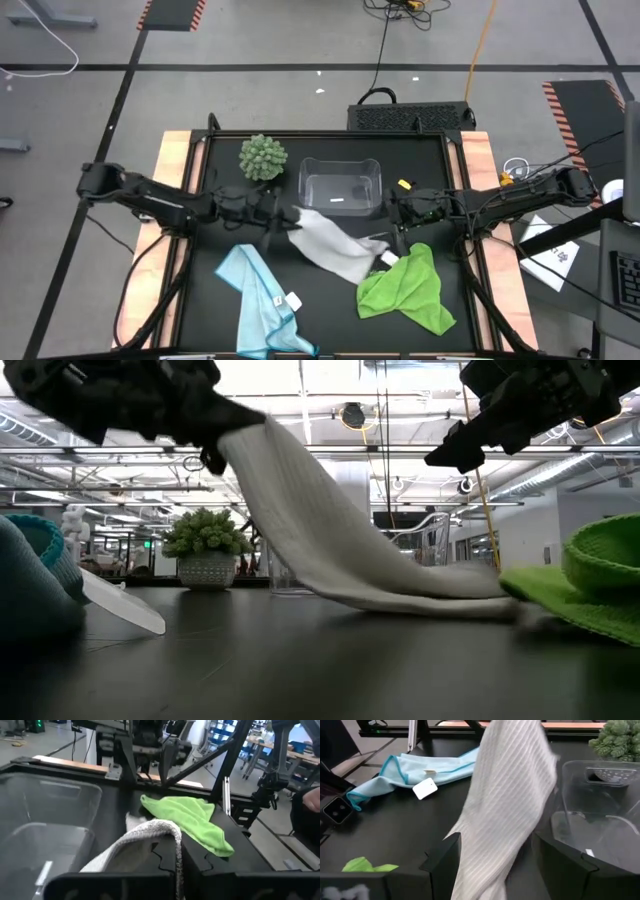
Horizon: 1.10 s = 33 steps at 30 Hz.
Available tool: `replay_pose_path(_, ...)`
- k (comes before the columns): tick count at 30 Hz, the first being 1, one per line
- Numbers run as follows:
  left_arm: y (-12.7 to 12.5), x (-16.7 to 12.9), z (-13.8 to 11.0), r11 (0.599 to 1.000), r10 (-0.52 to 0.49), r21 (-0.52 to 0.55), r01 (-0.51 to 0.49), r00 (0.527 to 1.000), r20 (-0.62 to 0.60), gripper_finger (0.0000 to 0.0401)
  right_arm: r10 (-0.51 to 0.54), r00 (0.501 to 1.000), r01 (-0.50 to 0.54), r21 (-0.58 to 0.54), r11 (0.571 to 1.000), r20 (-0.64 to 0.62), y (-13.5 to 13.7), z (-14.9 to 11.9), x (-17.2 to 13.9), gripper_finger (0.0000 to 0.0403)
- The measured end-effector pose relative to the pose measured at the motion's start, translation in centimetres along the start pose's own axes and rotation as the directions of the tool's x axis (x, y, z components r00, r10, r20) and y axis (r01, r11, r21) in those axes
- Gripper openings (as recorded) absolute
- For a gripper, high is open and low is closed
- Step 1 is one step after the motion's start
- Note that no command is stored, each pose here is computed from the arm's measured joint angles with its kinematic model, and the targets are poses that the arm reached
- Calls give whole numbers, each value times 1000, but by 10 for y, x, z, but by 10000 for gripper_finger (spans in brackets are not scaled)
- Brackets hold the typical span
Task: Fold microfiber towels
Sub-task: Fold the gray towel
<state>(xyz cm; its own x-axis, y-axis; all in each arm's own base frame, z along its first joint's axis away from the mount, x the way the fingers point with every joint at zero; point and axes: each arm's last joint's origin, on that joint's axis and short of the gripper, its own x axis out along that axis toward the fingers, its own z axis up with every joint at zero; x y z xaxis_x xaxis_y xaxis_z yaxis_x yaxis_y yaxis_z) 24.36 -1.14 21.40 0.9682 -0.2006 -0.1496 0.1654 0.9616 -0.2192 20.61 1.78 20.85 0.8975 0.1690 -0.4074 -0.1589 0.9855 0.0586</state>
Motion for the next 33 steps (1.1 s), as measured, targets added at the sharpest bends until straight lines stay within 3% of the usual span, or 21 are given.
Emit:
replay_pose_path(8,-8,9,61,994,2,106,7,996,-85,4,1,996,0,-15,1000,85,0,8,2,237)
replay_pose_path(16,-20,25,106,970,-189,125,208,971,-145,4,2,985,15,-97,995,175,-1,14,12,237)
replay_pose_path(21,-21,45,110,957,-255,81,278,941,-222,4,-4,975,34,-134,990,221,-3,18,14,237)
replay_pose_path(28,-17,67,101,956,-255,71,283,929,-270,5,3,964,40,-158,987,267,-3,22,13,237)
replay_pose_path(33,-16,72,112,956,-244,102,274,940,-239,4,64,960,-21,-154,988,274,1,29,16,237)
